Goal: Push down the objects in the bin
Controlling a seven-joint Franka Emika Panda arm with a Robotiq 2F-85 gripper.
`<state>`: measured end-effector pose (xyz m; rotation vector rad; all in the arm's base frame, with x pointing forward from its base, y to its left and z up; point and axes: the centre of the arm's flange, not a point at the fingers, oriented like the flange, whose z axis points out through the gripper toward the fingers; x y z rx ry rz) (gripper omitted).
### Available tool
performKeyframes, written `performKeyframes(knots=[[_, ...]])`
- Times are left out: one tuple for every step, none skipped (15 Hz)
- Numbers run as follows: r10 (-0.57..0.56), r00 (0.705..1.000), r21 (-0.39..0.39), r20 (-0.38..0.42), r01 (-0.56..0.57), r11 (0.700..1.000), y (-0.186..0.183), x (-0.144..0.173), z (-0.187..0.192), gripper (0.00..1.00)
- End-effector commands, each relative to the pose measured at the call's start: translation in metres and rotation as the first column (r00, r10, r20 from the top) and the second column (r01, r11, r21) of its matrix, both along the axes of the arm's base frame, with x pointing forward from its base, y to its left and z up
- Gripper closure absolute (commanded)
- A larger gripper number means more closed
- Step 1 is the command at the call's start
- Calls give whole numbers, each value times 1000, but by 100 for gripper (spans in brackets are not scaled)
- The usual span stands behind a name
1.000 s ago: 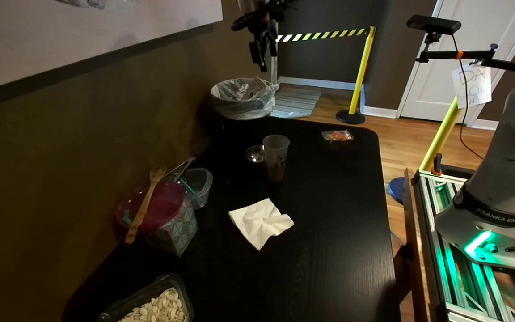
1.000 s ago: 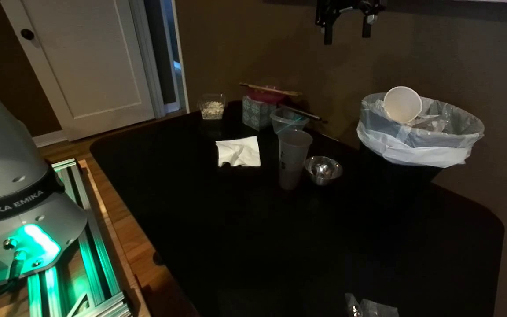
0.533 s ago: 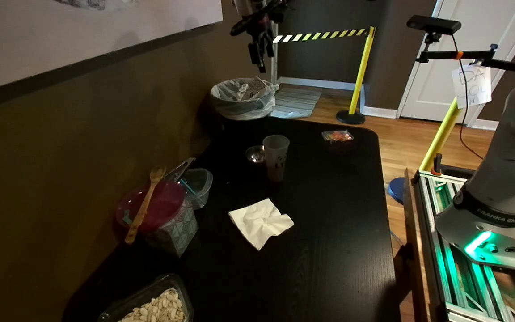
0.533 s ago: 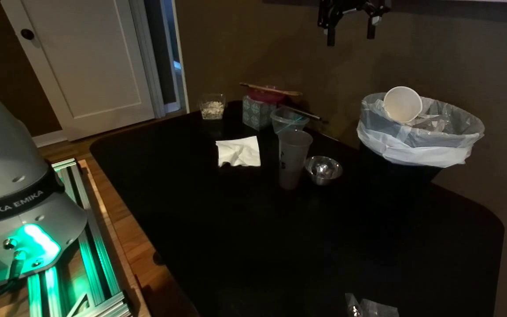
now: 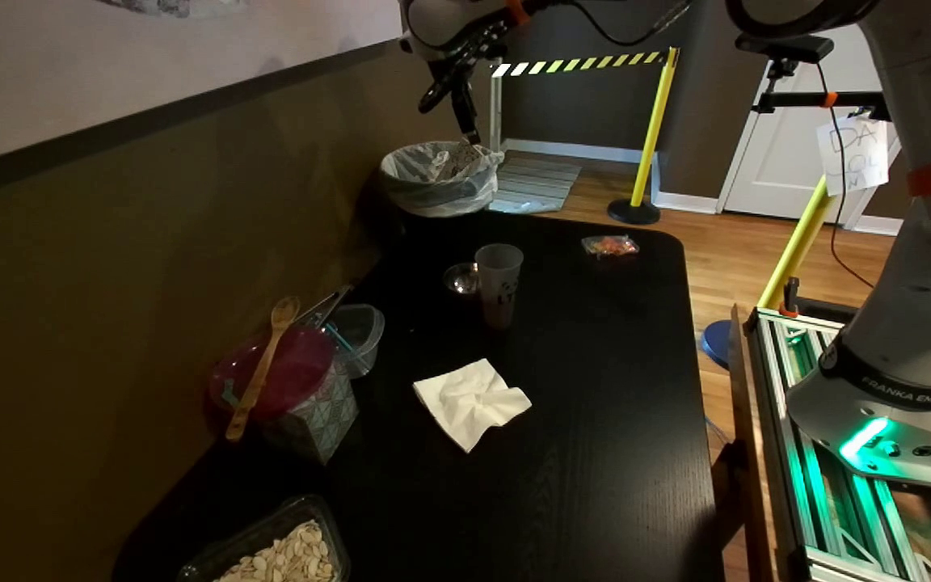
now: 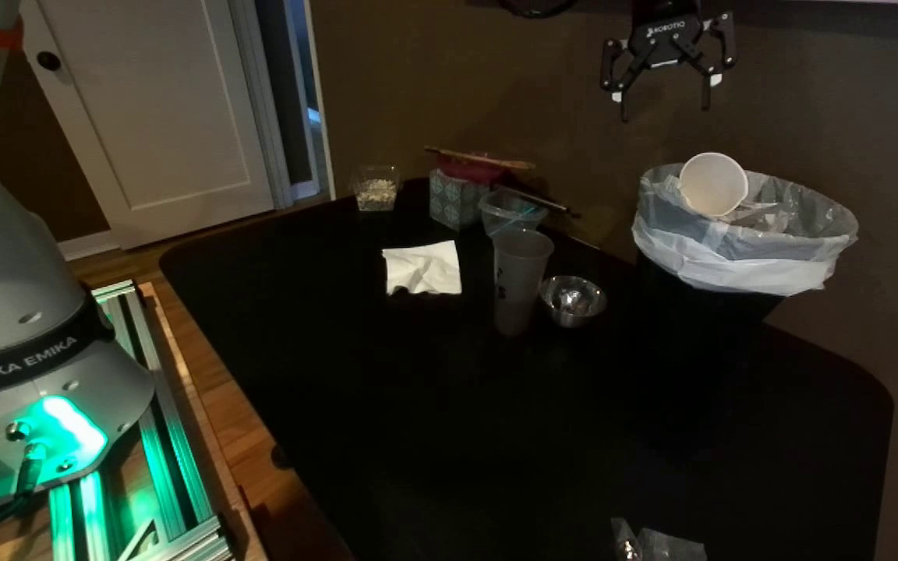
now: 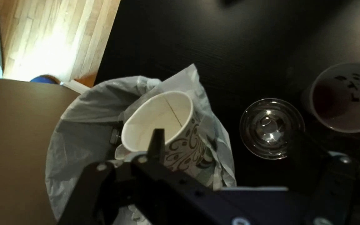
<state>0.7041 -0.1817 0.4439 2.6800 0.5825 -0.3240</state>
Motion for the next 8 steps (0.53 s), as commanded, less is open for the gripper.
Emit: performKeyframes(knots=[[189,981,-28,-46,-190,981,-14,52,-15,0],[209,976,-47,-64,-212,976,-16,56,-18,0],[242,968,-39,-69,-245,969,-17,60,-21,0],[272,958,-36,-86,-276,960,-20,63,-25,0],[281,954,-32,-108,-286,958,-25,65,-29,0],[302,946,-19,-115,-306,952,-29,67,-33,0],[311,942,-7,-124,-315,949,-34,68,-38,0],[329,936,2,-124,-331,944,-38,70,-42,0]])
